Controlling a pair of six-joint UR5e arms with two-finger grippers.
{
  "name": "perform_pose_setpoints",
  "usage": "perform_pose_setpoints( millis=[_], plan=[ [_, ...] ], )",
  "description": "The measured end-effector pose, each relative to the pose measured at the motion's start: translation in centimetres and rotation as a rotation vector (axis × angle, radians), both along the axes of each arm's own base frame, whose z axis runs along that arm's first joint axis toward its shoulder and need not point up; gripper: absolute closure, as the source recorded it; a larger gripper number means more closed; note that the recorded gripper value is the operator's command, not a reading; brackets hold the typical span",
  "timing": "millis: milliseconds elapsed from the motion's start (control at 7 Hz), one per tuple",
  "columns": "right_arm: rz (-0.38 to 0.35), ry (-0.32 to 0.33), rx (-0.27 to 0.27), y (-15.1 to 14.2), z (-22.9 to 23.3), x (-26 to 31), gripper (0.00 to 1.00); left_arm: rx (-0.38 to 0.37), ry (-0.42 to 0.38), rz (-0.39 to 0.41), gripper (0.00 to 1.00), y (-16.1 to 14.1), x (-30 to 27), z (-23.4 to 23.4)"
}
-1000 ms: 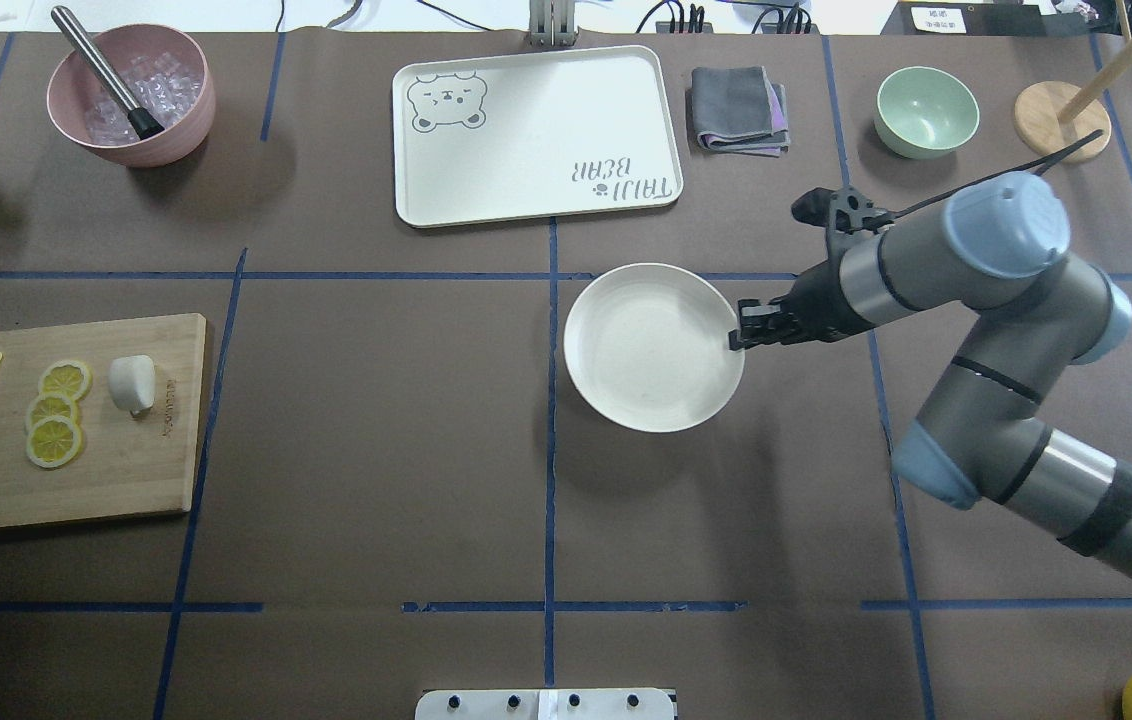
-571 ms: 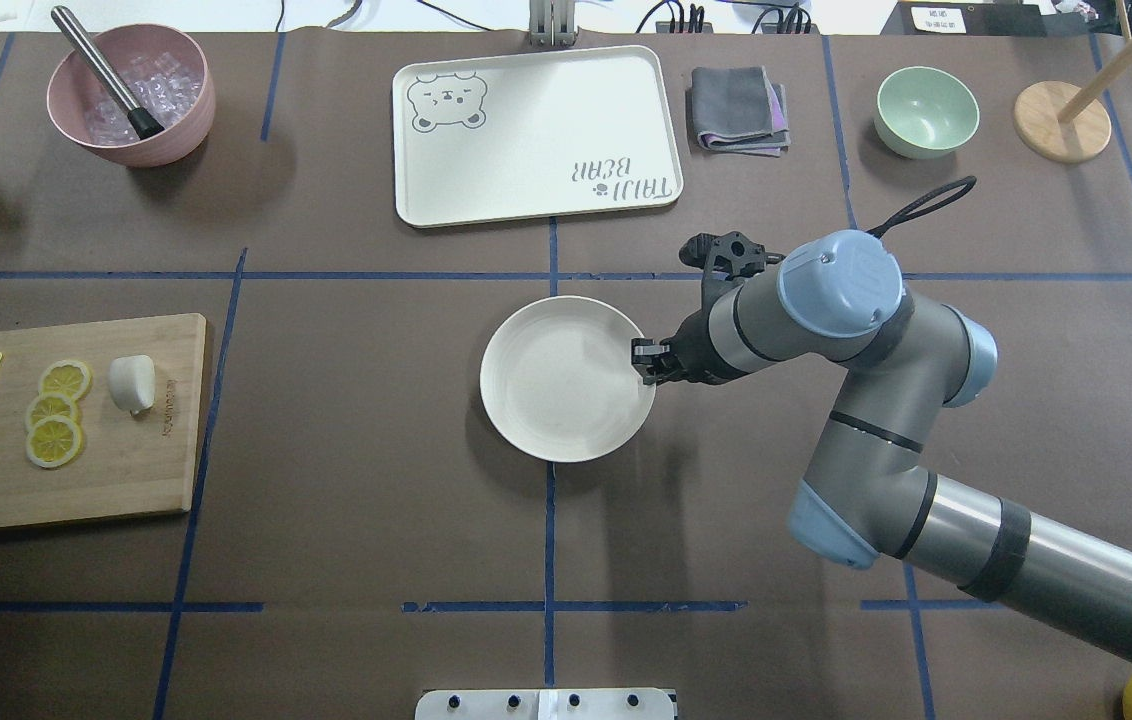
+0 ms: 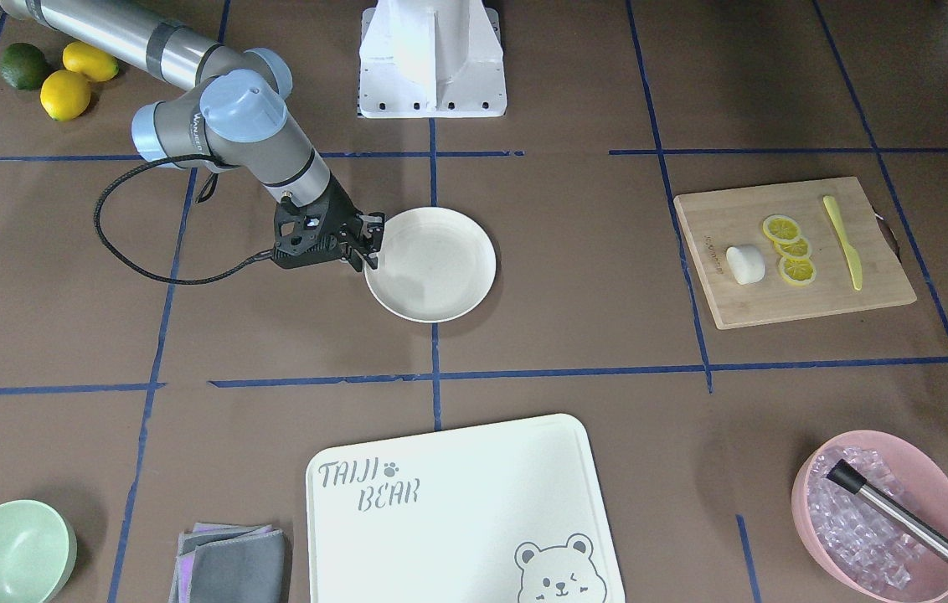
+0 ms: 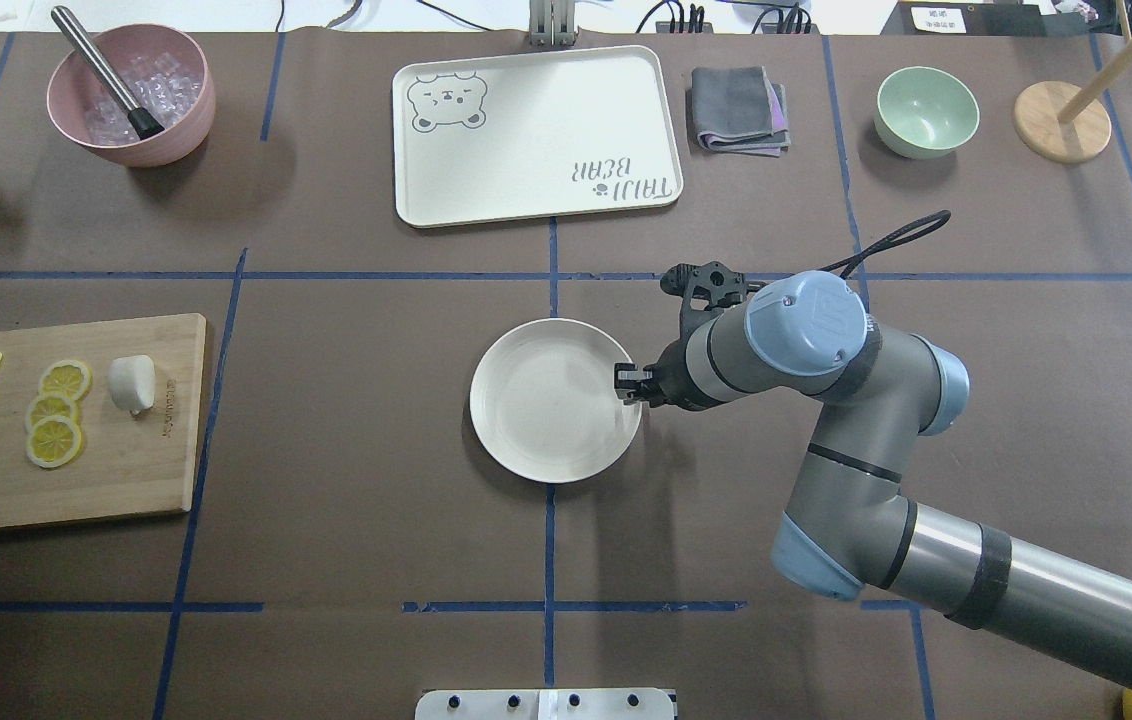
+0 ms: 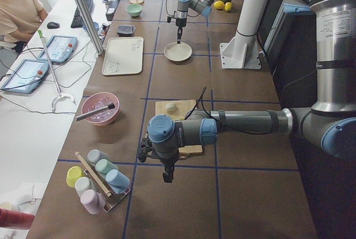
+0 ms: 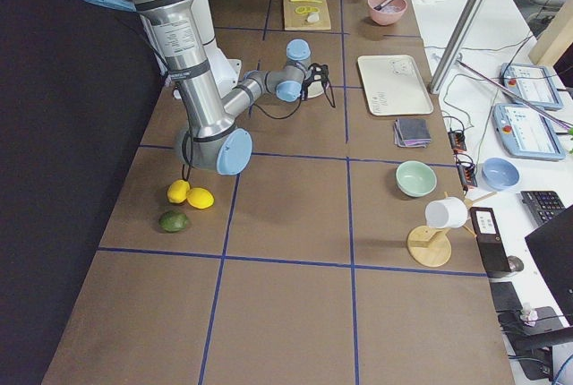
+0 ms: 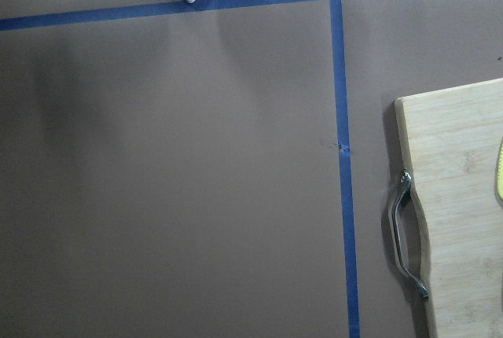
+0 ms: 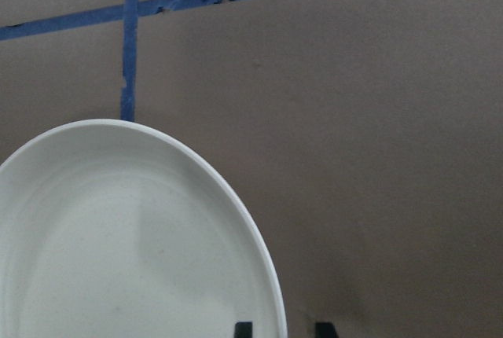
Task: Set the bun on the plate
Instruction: 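Grip the plate rim with the right gripper and slide it toward the table center, then release the plate and withdraw the right arm while the left arm reaches out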
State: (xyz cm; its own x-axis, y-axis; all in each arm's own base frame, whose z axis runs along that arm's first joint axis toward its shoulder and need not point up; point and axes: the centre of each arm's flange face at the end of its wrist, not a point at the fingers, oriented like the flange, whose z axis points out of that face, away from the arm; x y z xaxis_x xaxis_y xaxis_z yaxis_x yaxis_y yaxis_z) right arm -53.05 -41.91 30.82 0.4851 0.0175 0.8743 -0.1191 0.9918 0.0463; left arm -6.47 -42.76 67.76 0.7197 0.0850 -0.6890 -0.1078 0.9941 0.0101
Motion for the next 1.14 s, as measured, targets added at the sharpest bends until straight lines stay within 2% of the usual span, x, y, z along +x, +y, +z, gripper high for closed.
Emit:
perform_pose_setpoints(
  millis=[286, 429, 571, 857, 1143],
  plan=[
    [0.021, 0.118, -0.061, -3.1, 0.0, 3.5, 0.00, 0.020, 0.000, 0.014, 0.00, -0.3, 0.5, -0.7],
    [0.002, 0.176, -0.073, -5.4, -0.2, 7.4, 0.00, 0.028, 0.000, 0.034, 0.00, -0.6, 1.3, -1.0],
    [-0.033, 0.229, -0.051, -7.5, -0.6, 12.5, 0.00, 0.034, -0.001, 0.046, 0.00, -0.9, 1.9, -1.2],
    [-0.135, 0.321, 0.053, -10.2, 1.0, 23.7, 0.00, 0.054, -0.004, 0.048, 0.00, -2.4, 2.3, -2.3],
    [-0.243, 0.364, 0.141, -10.8, 7.9, 35.1, 0.00, 0.100, -0.004, 0.049, 0.00, -4.2, 2.4, -3.7]
  ],
)
